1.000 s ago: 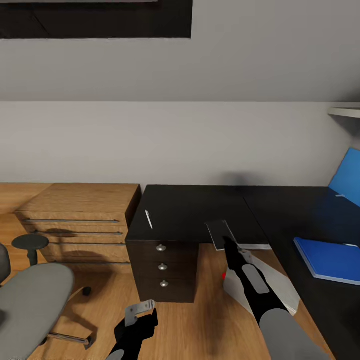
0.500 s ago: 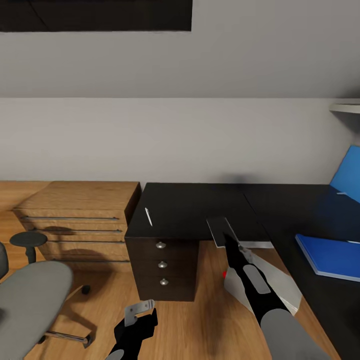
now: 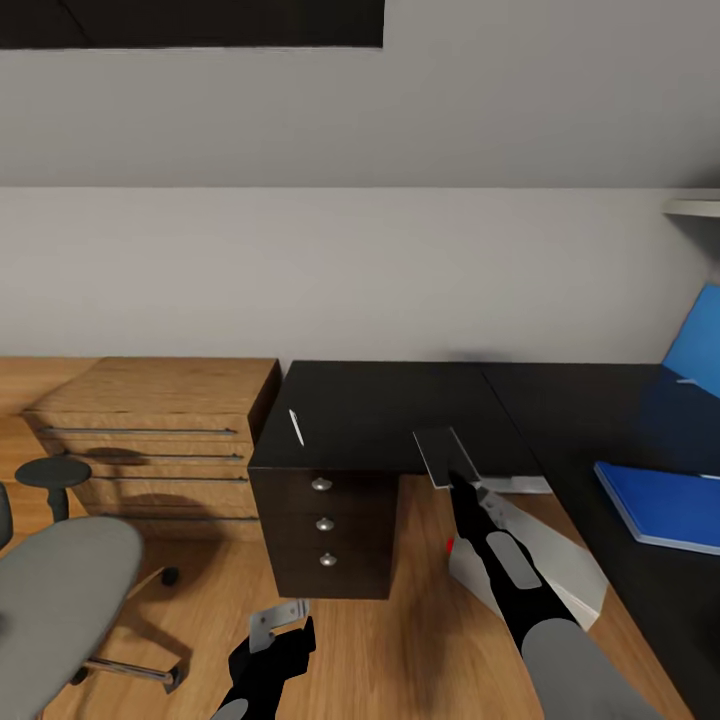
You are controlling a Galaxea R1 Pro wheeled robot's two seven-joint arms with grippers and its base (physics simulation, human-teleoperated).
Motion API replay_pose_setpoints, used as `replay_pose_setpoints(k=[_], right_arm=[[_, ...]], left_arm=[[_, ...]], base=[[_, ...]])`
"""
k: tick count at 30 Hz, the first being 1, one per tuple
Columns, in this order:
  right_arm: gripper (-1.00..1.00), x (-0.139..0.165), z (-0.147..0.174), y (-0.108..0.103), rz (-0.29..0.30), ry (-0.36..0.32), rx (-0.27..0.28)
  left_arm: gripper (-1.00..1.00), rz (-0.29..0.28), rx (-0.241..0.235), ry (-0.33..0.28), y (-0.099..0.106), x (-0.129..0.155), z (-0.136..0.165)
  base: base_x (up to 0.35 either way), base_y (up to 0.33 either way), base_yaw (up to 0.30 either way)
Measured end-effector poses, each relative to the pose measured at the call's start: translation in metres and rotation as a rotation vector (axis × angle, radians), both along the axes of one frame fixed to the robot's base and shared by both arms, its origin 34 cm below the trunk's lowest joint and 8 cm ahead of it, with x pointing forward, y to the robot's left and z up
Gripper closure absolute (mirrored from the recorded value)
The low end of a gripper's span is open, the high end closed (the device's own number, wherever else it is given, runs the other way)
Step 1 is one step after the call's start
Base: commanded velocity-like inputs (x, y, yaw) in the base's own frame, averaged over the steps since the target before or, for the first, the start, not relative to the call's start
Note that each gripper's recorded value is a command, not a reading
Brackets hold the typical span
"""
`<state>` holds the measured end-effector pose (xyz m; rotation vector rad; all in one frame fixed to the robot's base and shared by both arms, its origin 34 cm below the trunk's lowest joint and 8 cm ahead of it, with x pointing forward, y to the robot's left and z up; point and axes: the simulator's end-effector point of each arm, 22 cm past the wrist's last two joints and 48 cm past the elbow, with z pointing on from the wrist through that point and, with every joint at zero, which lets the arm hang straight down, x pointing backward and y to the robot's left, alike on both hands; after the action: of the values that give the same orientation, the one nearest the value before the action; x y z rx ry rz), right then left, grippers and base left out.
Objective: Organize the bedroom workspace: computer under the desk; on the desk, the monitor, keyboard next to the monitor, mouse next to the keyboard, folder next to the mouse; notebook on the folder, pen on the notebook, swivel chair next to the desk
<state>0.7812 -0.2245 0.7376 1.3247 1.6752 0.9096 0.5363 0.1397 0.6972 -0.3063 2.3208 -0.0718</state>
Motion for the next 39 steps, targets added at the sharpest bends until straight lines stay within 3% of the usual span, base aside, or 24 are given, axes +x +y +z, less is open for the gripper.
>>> replay_pose_setpoints(k=[37, 38, 39], right_arm=[[-1.0, -0.0014, -0.0075, 0.0005, 0.002, 0.006, 0.0], [1.0, -0.0014, -0.0075, 0.0005, 0.001, 0.006, 0.0], [1.0, -0.0014, -0.0075, 0.0005, 0.001, 0.006, 0.0]], left_arm=[[-1.0, 0.003, 0.003, 0.005, 0.0029, -0.0009, -0.0079], [-1.0, 0.003, 0.003, 0.005, 0.0029, -0.0009, -0.0079], [-1.0, 0.003, 0.003, 0.005, 0.0029, -0.0009, -0.0079]], base=[[0.057, 0.0, 0.0], [0.0, 0.0, 0.0], [0.0, 0.0, 0.0]])
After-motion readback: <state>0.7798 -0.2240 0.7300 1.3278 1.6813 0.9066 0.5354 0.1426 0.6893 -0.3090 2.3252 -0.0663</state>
